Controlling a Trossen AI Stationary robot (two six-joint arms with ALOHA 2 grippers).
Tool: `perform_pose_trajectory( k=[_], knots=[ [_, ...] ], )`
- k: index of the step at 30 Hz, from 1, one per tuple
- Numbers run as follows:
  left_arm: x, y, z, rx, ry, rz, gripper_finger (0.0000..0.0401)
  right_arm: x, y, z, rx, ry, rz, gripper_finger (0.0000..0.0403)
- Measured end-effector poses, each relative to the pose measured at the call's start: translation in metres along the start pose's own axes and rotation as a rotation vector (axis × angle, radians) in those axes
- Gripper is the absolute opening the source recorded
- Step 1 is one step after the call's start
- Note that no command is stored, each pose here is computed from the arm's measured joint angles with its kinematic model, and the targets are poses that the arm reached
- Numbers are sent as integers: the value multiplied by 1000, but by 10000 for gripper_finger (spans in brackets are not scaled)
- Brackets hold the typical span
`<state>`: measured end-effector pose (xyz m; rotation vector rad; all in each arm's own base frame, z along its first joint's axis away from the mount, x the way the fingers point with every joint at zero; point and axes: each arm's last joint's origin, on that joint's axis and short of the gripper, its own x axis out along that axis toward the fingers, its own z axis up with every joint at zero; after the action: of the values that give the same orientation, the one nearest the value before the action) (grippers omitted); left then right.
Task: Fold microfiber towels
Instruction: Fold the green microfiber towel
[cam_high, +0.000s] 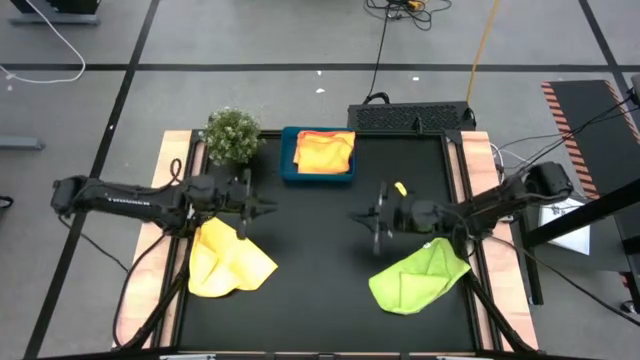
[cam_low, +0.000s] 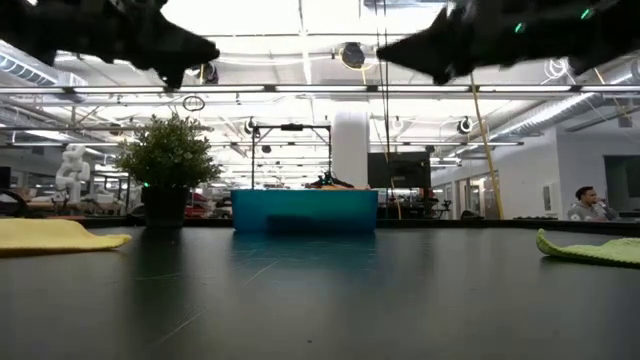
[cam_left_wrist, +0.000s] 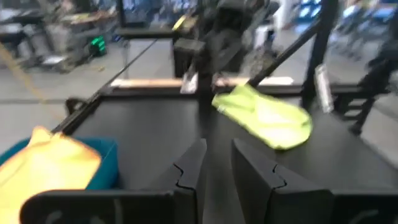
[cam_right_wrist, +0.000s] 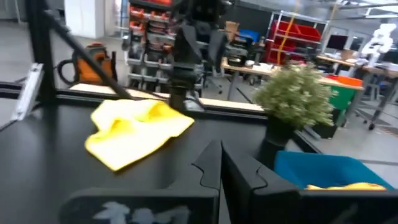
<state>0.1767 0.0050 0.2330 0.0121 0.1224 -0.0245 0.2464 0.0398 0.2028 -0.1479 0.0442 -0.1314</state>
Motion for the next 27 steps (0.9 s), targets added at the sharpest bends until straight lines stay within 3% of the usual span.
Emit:
perform_pose_trajectory(
  k=[3,6,10,17,21,27],
  knots=[
    [2,-16,-6,5,59,59,76,-3,22,7,11,46,0,0],
    [0,-34,-8,-4,72,25,76,-6,40,5,38,94,-10,0],
    [-5,-57,-11,29,96,-51,76,-8,61,-15,54,188,-6,0],
    [-16,-79,-34,18,164,-43,76,-13,88,-52,187,349,28,0],
    [-22,-87,-39,-10,165,-46,76,-20,100,-50,249,354,33,0],
    [-25,-94,-32,-27,78,-40,76,-8,128,-16,174,432,36,0]
  ],
)
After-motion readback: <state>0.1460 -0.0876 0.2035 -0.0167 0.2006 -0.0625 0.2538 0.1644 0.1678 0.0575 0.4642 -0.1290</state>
